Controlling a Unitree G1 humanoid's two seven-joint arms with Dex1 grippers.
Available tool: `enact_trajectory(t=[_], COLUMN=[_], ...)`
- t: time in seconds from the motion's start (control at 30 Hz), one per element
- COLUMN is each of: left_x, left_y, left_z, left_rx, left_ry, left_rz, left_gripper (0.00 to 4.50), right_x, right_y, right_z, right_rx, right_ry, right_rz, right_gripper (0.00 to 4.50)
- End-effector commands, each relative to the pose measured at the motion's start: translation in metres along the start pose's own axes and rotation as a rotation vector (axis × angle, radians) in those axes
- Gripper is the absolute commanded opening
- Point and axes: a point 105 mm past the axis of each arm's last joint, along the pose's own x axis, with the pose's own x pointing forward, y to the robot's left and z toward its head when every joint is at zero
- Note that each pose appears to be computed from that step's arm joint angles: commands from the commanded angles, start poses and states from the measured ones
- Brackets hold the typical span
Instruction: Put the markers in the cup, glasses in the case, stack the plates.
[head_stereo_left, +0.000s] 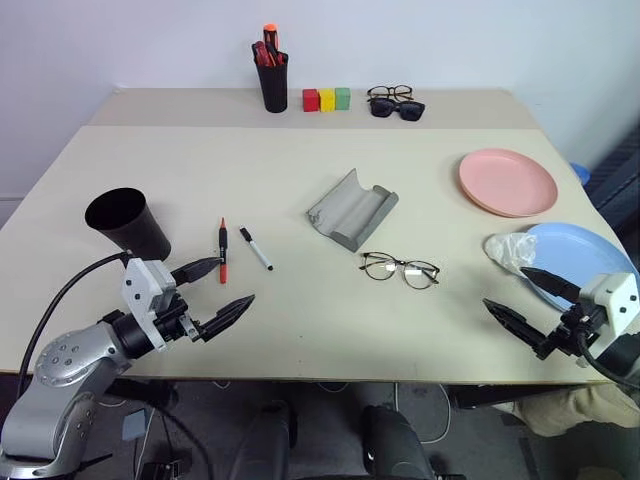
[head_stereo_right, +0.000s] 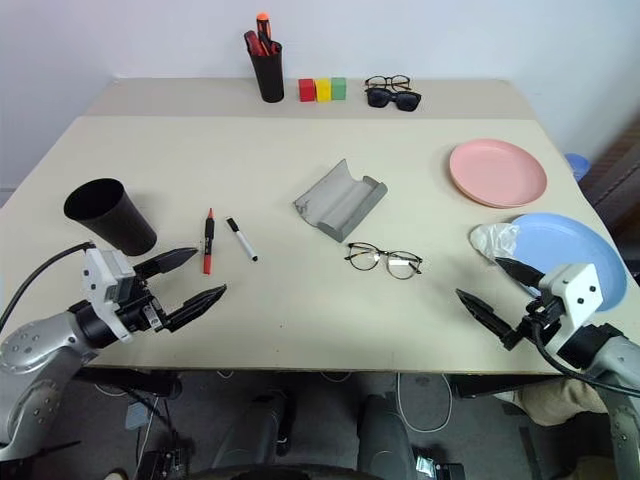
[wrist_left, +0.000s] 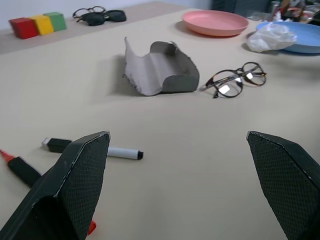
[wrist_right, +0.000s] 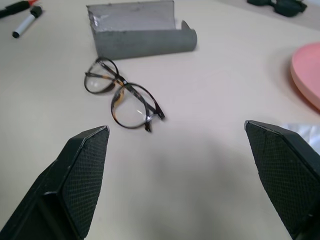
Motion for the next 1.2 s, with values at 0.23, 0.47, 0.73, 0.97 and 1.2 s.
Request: enact_trajectory(t=[0.23,0.47,0.73,0.97,1.2], left_x=[-0.004,-0.004,0.003,0.024,0.066], left_y=[-0.002,0.0,-0.004,0.009,0.039], left_z=[-0.002,0.0,0.007,0.019,0.022], left_rx=[-0.008,0.01,0.001,0.032,-0.101], left_ry=[-0.013,-0.013,-0.009,-0.02,0.058], left_rz=[0.014,0.033,0.065,0.294,0.587], left_gripper=[4.5,4.5,4.5,4.5,4.5], right_x=[-0.002,0.006,0.012,0.023,0.05], right_y=[-0.002,-0.001,0.001,0.004,0.006], right_z=[0.012,0.018,0.022,0.031,0.047], right_rx=[-0.04,-0.046,-0.05,-0.066,-0.098], right_ry=[-0.027,-0.03,-0.032,-0.065,-0.134], right_rz=[-0.023,-0.015,-0.004,0.06,0.217], right_gripper=[4.42,4.42,4.42,4.42,4.42])
